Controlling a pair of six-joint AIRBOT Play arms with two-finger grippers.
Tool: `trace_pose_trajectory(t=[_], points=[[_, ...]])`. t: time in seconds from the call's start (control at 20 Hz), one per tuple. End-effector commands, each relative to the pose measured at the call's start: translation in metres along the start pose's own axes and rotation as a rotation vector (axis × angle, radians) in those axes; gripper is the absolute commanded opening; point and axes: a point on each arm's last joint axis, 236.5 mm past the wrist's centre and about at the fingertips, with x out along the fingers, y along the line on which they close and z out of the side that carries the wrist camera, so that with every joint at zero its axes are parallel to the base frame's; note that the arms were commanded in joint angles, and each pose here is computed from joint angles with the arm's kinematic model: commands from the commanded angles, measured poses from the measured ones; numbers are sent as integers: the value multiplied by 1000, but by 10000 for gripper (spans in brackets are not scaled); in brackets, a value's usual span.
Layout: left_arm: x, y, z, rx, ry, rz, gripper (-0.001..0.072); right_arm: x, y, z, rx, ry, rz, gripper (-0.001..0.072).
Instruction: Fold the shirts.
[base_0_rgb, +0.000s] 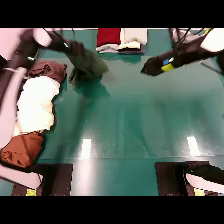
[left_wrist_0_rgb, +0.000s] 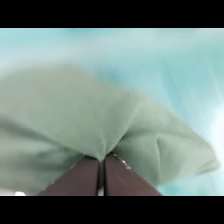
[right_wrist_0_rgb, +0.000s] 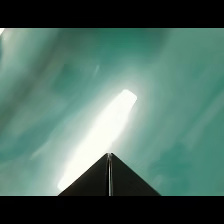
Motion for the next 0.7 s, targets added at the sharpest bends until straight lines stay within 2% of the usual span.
trace_pose_trajectory(t=[0.0,0.1,0.2,0.6,0.65], points=[[-136,-23,73,120,-240,27,23,-64,-16,43,-31,-164,-163,18],[-189,-53,78,195,-293,-5,23,-94,-16,57,-42,-231,-205,18],[-206,-88,63,239,-255,-75,23,-110,-10,67,-37,-272,-201,19],[-102,-248,-120,467,216,-382,29,-121,-6,70,-6,-295,-197,18],[-89,-258,-140,497,261,-396,231,-121,-7,70,0,-293,-199,19]])
